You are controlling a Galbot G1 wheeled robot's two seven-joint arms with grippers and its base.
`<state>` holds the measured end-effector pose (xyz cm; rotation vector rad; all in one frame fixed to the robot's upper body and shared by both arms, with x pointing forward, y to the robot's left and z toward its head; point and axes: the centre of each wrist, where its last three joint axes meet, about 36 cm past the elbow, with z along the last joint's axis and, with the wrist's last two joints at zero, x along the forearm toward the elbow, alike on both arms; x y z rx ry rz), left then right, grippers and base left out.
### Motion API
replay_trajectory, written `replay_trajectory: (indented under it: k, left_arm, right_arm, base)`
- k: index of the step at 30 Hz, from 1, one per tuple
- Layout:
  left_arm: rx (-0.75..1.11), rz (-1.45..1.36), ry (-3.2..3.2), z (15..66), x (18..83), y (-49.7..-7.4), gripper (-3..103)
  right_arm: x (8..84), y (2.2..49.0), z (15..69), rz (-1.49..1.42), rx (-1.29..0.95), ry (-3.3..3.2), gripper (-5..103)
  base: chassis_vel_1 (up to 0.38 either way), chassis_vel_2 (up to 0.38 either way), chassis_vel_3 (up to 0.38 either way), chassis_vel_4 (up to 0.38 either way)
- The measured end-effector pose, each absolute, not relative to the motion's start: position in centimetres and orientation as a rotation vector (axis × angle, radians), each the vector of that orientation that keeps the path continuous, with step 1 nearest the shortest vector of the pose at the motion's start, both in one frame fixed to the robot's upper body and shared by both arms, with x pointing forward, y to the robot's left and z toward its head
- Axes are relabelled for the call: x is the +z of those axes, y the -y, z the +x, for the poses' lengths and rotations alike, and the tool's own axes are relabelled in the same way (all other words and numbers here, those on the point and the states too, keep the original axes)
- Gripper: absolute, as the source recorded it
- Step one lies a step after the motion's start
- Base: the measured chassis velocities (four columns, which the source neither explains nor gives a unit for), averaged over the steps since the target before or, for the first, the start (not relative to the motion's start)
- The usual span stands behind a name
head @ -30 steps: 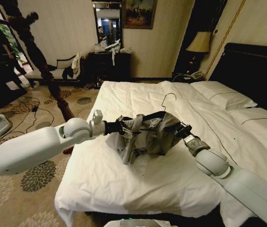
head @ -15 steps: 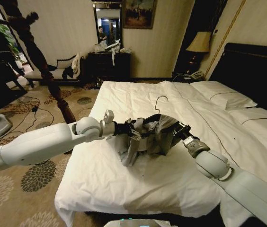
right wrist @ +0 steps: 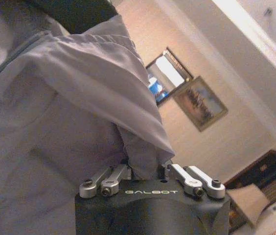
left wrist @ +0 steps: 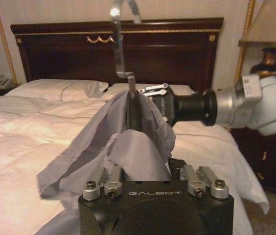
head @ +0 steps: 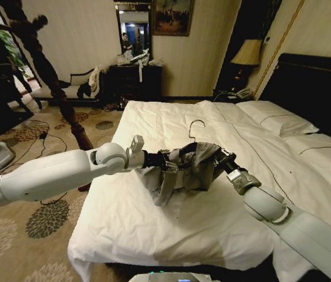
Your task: Pick up the clothes from the bed and hang them on the clothes hanger.
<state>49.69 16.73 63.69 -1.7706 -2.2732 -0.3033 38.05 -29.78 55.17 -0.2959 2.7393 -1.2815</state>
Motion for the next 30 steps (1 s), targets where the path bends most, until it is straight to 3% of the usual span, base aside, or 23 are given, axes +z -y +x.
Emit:
replay_trajectory:
  k: [2, 6, 17, 20, 21, 24, 27, 29, 30]
  left_arm:
    - [-0.291, -1.776, 2.271, 49.6, 63.8, -16.7, 42]
    - [-0.244, -1.782, 2.269, 49.3, 63.8, -16.6, 20]
    - [-0.174, -1.709, 2.364, 48.5, 63.5, -17.1, 16]
    - [-0.151, -1.7, 2.392, 48.4, 63.5, -17.4, 15]
    - [-0.137, -1.695, 2.414, 48.4, 63.4, -17.6, 15]
    - [-0.13, -1.676, 2.45, 48.4, 63.1, -18.0, 15]
    - [-0.121, -1.643, 2.497, 48.4, 62.9, -18.7, 15]
    - [-0.117, -1.636, 2.507, 48.3, 62.9, -18.9, 15]
    - [-0.111, -1.626, 2.522, 48.3, 62.9, -19.2, 15]
  right_arm:
    - [55.1, 29.9, 38.1, -0.298, -1.274, -2.729, 21]
    - [55.0, 29.9, 38.1, -0.294, -1.248, -2.711, 22]
    - [55.2, 29.8, 38.1, -0.295, -1.238, -2.705, 20]
    - [55.4, 29.6, 37.9, -0.308, -1.228, -2.7, 25]
    - [55.4, 29.5, 37.9, -0.313, -1.224, -2.703, 37]
    - [55.6, 29.3, 37.7, -0.324, -1.216, -2.707, 42]
    - [55.7, 29.1, 37.4, -0.341, -1.22, -2.713, 58]
    - [55.7, 29.1, 37.3, -0.344, -1.221, -2.713, 58]
    - [55.8, 29.0, 37.2, -0.349, -1.219, -2.715, 64]
  base:
    - [0.0, 0.0, 0.0, 0.0]
    - [0.0, 0.0, 0.0, 0.0]
    - [0.0, 0.0, 0.0, 0.0]
    - [0.0, 0.0, 0.0, 0.0]
    - [0.0, 0.0, 0.0, 0.0]
    - [0.0, 0.0, 0.0, 0.0]
    - [0.0, 0.0, 0.0, 0.0]
    - [0.0, 0.0, 0.0, 0.0]
    - [0.0, 0.0, 0.0, 0.0]
